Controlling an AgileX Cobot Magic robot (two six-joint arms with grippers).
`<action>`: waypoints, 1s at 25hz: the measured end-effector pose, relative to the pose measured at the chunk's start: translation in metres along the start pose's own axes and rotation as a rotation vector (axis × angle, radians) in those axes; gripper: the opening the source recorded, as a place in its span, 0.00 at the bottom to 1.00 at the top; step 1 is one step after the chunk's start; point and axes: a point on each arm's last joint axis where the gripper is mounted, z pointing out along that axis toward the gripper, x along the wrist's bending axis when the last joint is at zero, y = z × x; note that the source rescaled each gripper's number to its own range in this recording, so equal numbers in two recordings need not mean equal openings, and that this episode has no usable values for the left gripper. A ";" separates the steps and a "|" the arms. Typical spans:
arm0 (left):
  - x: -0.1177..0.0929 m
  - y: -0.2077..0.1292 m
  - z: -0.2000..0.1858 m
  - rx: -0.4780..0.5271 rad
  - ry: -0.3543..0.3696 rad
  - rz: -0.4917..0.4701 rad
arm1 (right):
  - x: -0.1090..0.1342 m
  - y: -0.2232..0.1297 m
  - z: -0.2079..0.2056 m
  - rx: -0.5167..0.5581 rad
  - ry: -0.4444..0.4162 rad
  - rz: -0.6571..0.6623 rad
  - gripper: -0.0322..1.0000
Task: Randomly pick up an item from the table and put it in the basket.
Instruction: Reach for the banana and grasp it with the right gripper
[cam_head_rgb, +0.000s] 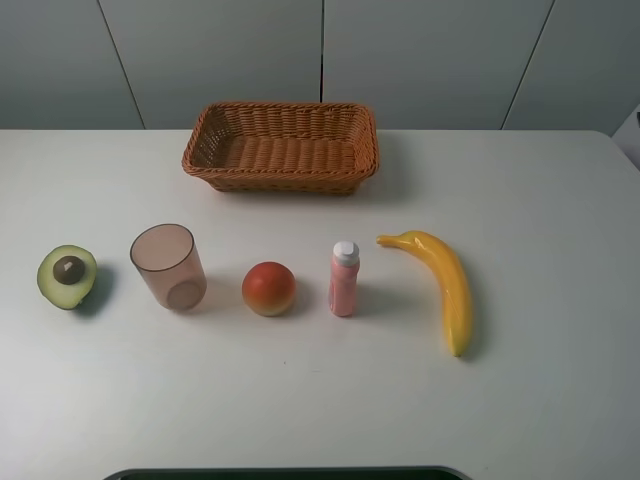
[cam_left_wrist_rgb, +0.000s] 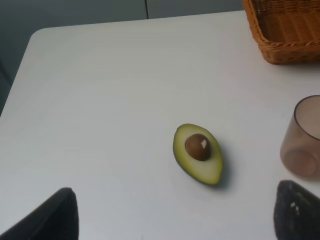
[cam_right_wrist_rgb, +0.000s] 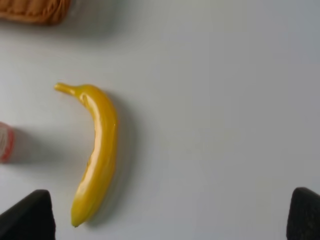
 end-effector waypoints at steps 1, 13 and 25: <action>0.000 0.000 0.000 0.000 0.000 0.000 | -0.002 0.006 0.016 0.046 0.029 -0.011 1.00; 0.000 0.000 0.000 0.000 0.000 0.000 | 0.033 0.026 0.177 0.418 0.193 -0.172 1.00; 0.000 0.000 0.000 0.000 0.000 0.000 | 0.047 0.006 0.252 0.532 0.201 -0.173 1.00</action>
